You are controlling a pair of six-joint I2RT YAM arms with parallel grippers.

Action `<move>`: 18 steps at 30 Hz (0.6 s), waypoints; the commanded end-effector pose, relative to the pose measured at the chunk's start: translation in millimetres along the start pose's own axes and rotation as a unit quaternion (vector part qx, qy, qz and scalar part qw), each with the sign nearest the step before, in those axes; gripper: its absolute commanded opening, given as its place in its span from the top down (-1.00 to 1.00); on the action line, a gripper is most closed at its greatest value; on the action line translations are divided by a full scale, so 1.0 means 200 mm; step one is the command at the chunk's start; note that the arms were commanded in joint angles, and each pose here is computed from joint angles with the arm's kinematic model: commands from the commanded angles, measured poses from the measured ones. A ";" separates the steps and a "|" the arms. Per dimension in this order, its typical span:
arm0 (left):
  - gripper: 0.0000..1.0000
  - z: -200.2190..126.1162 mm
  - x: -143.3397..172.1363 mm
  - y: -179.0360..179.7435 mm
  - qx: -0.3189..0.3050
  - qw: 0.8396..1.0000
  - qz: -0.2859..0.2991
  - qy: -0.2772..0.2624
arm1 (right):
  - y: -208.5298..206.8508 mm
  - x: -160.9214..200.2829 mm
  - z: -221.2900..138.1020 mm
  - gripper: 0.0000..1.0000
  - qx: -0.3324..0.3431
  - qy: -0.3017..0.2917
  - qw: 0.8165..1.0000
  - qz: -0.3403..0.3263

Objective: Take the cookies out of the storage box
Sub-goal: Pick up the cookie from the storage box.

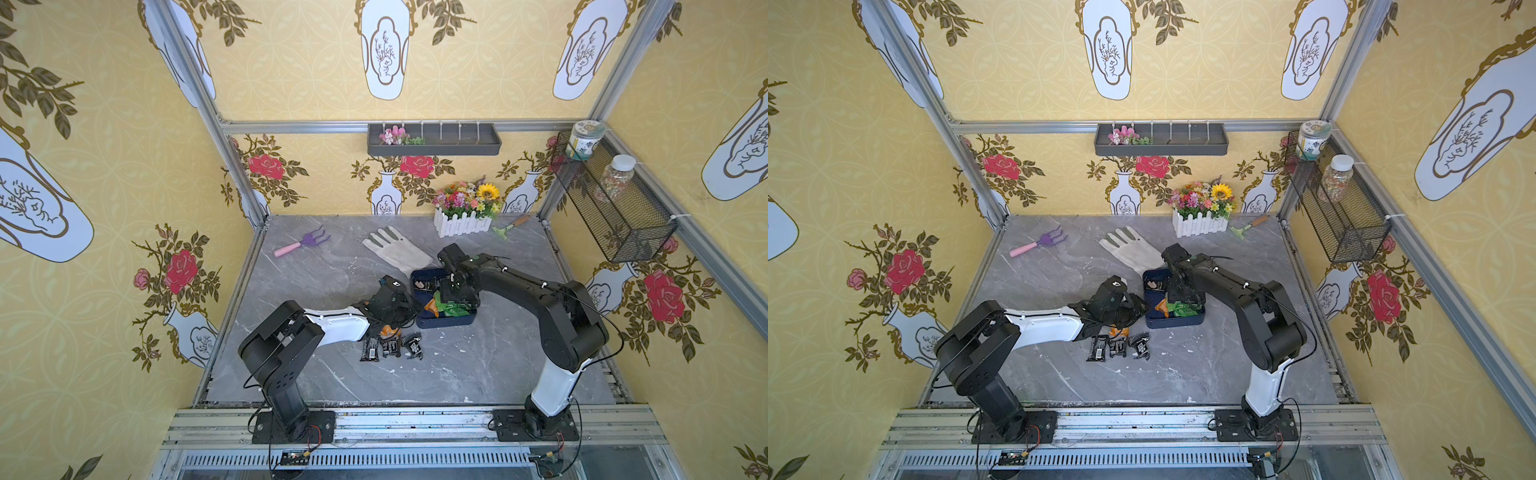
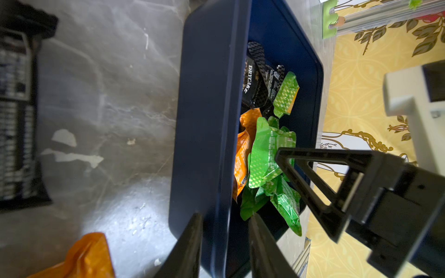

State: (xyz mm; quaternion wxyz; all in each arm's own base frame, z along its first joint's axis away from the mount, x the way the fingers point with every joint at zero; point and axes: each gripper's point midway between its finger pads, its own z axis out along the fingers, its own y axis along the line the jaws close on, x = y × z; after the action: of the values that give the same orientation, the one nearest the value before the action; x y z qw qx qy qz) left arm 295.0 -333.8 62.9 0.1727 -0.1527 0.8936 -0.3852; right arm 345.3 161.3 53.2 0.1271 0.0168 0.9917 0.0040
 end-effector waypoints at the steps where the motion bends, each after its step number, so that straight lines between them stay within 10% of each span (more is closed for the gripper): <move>1: 0.29 0.00 0.00 -0.01 0.000 1.000 0.004 0.001 | 0.02 -0.03 0.03 -0.33 -0.005 -0.002 1.000 -0.008; 18: 0.39 0.01 0.00 -0.03 0.004 1.000 0.007 0.002 | 0.01 -0.04 0.08 0.13 0.002 0.000 1.000 -0.009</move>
State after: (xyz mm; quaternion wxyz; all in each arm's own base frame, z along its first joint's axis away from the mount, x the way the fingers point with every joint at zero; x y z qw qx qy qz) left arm 295.3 -333.5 63.0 0.1720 -0.1537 0.8959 -0.3797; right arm 359.1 166.9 36.8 0.1251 0.0114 0.9920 0.0106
